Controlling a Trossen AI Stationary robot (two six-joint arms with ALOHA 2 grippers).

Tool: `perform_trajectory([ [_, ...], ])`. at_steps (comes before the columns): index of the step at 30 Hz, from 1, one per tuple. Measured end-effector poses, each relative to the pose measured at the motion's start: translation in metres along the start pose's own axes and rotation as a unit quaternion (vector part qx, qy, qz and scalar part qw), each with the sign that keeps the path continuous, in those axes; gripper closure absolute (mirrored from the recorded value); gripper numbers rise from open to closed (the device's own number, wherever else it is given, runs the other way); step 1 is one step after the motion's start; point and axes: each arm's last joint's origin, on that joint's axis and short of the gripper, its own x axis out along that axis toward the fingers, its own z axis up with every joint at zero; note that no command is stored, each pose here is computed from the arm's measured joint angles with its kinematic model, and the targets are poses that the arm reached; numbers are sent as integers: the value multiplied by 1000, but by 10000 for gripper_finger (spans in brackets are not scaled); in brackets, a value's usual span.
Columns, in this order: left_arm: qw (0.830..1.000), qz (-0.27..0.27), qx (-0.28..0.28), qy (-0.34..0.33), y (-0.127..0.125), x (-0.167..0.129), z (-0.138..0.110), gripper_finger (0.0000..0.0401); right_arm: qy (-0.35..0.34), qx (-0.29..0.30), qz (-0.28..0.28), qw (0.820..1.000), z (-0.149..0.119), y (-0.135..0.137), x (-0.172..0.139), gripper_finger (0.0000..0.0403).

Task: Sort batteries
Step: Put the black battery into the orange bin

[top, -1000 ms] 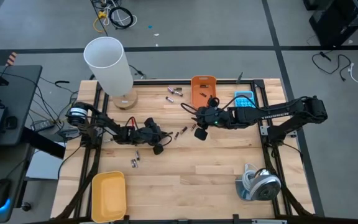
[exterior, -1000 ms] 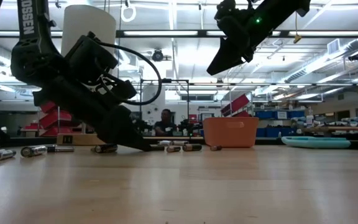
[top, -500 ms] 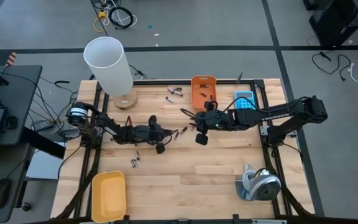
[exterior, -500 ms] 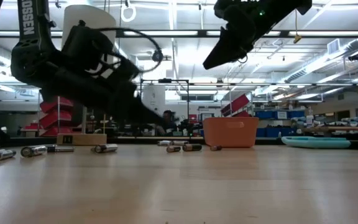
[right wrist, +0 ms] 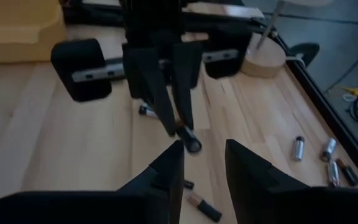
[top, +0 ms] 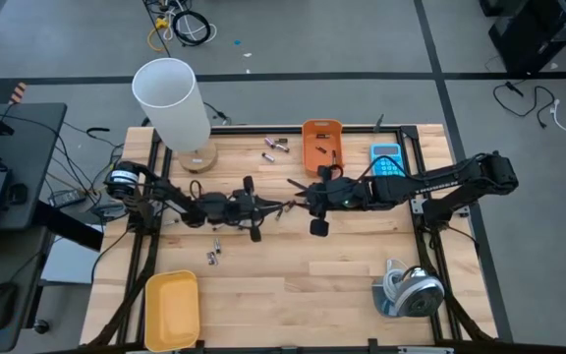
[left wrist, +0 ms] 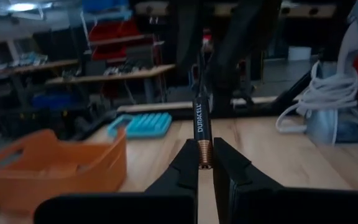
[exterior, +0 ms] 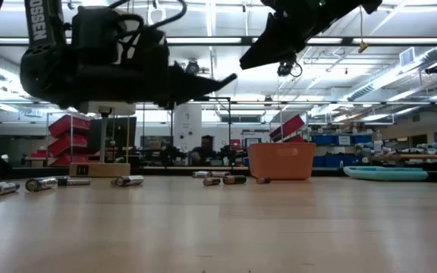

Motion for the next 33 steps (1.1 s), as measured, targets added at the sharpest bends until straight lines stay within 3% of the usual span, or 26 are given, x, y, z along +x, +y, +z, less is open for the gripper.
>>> perform_trajectory([
  [6, 999, -12, 35, -30, -2, 16, 13, 389, -9, -20, 10, 1000, 2, 4, -1, 285],
  [21, 999, -11, 36, -22, -2, 19, 13, 389, -9, -24, 13, 1000, 2, 6, -1, 279],
  [33, 999, -9, 33, -27, -2, 18, 14, 389, -8, -26, 11, 1000, 1, 6, -1, 310],
])
